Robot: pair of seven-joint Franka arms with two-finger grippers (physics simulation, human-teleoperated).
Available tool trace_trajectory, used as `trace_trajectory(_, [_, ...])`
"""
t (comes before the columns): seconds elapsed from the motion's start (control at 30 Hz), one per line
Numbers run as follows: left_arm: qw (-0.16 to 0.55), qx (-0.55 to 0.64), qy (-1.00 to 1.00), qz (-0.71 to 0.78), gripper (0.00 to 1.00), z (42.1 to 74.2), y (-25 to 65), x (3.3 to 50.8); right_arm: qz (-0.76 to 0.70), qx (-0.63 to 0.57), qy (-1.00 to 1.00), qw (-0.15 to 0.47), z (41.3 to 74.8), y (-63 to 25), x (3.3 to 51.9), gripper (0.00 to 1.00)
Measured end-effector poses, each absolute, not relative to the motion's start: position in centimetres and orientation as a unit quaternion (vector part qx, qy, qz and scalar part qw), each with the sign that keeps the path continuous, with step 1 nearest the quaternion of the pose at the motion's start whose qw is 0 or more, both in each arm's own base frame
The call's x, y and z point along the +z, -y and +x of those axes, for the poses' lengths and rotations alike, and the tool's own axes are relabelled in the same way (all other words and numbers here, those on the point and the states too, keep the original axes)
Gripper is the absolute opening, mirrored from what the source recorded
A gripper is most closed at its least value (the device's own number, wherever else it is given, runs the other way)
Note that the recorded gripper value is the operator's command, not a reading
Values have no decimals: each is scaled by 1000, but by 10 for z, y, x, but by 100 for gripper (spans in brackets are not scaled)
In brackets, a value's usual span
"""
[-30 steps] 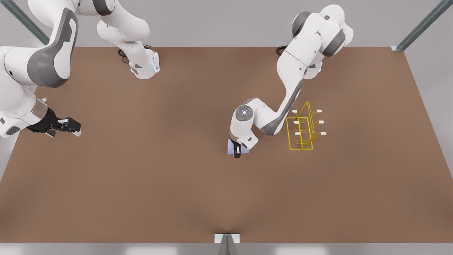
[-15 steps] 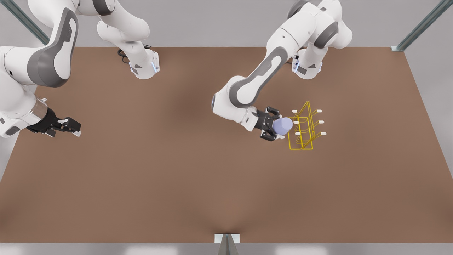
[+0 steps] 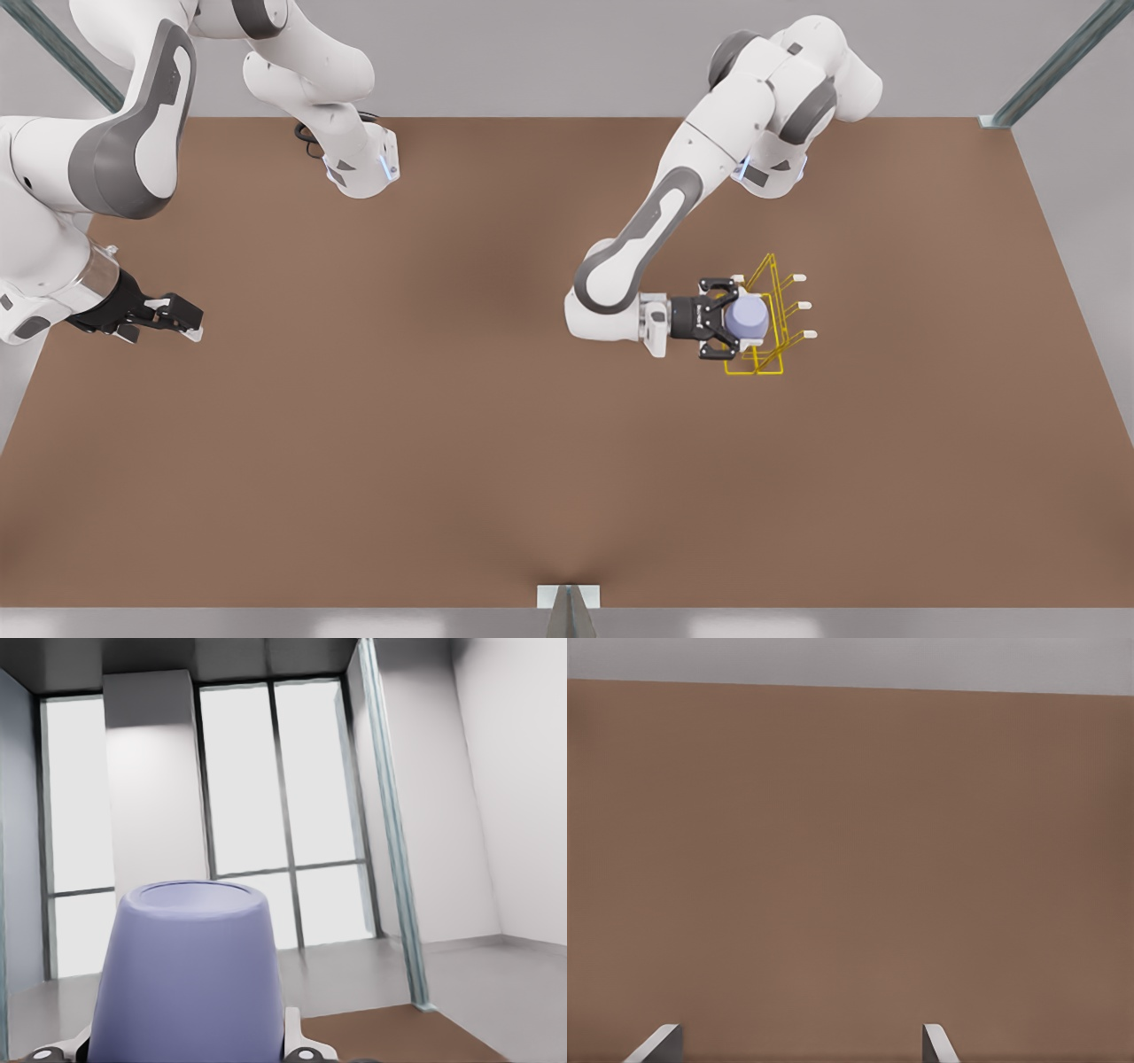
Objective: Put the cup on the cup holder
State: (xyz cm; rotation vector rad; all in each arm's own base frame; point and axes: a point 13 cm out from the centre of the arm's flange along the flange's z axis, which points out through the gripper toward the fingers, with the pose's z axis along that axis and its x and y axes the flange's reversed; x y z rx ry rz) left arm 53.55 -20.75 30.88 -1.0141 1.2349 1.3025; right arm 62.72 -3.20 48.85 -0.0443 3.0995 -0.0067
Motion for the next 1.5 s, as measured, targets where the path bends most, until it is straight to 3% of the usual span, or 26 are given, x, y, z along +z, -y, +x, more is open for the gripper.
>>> trace_trajectory(0.43, [490, 576, -518, -400, 80, 524, 188, 247, -16, -2, -1000, 20, 628, 30, 488, 100])
trace_trajectory(1.1, [501, 571, -506, -409, 81, 522, 172, 216, -16, -2, -1000, 20, 628, 29, 488, 100])
trace_trajectory(1.13, [502, 571, -504, -410, 100, 522, 171, 216, -16, -2, -1000, 20, 628, 29, 487, 100])
trace_trajectory(1.4, [501, 574, -501, -410, 100, 517, 167, 212, -16, -2, -1000, 19, 628, 29, 486, 100])
trace_trajectory(1.5, [489, 546, -522, -436, 100, 510, 184, 252, -17, -2, -1000, 19, 628, 29, 486, 100])
